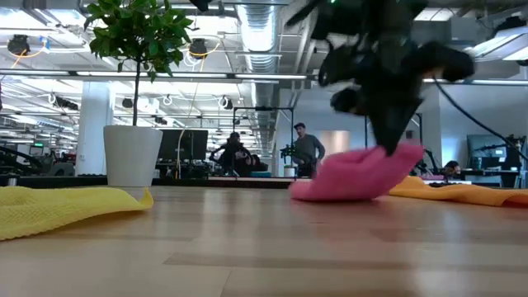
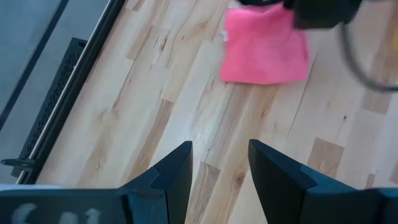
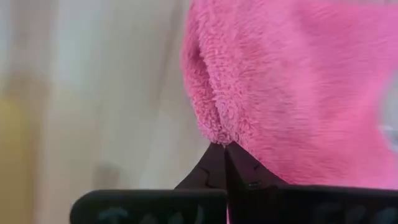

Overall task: Fold microfiber towels
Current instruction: Put the pink microfiber cloth into the bin

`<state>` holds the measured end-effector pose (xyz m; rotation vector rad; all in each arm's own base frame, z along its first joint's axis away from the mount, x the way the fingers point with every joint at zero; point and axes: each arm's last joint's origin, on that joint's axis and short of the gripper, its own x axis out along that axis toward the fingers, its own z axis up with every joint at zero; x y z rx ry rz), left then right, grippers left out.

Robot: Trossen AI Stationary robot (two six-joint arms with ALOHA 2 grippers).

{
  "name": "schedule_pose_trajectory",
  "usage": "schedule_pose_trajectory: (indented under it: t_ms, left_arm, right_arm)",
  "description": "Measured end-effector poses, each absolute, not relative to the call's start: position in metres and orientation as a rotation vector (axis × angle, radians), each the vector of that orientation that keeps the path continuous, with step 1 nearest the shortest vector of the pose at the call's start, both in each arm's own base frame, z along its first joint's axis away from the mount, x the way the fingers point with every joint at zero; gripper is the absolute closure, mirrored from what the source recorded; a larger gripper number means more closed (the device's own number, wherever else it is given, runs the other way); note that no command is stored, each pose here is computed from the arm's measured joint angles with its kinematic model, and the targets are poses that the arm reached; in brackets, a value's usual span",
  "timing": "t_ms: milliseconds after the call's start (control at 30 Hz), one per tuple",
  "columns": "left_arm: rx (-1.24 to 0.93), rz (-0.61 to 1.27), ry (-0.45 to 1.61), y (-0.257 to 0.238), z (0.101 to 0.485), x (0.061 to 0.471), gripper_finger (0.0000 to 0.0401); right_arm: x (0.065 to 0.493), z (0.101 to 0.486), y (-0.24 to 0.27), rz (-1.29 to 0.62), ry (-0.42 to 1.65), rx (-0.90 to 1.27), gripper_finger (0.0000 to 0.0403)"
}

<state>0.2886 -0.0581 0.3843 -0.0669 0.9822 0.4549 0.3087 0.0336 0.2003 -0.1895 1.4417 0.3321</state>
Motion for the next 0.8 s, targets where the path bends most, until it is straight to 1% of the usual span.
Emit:
schedule_pose_trajectory:
  t_ms: [67,233,333,567,800]
  left_arm:
    - [-0.074,0.457,0.978,-0.058,0.384,0.289,0.0251]
    - [-0.089,0.45,0.946,-0.059,0.386,0.292,0.0251]
    - [-0.079,0.44,0.939,-0.059,0.386,0.293,0.0251]
    - [-0.073,0.432,0.93,-0.06,0.387,0.294,0.0251]
    - [-0.085,0.41,0.885,-0.061,0.389,0.299,0.0251]
  right_arm:
    - [0.302,0.212,0.039,0.349,1.419,-0.194,0.0397]
    - [0.279,0.237,0.048,0.347,1.442,-0.147,0.04]
    - [0.266,0.248,0.058,0.388,1.457,-0.108,0.0399]
    - [0.238,0.263,0.091,0.466,1.505,-0.045,0.0401]
    - [0.217,0.269,0.124,0.525,1.544,-0.002,0.0399]
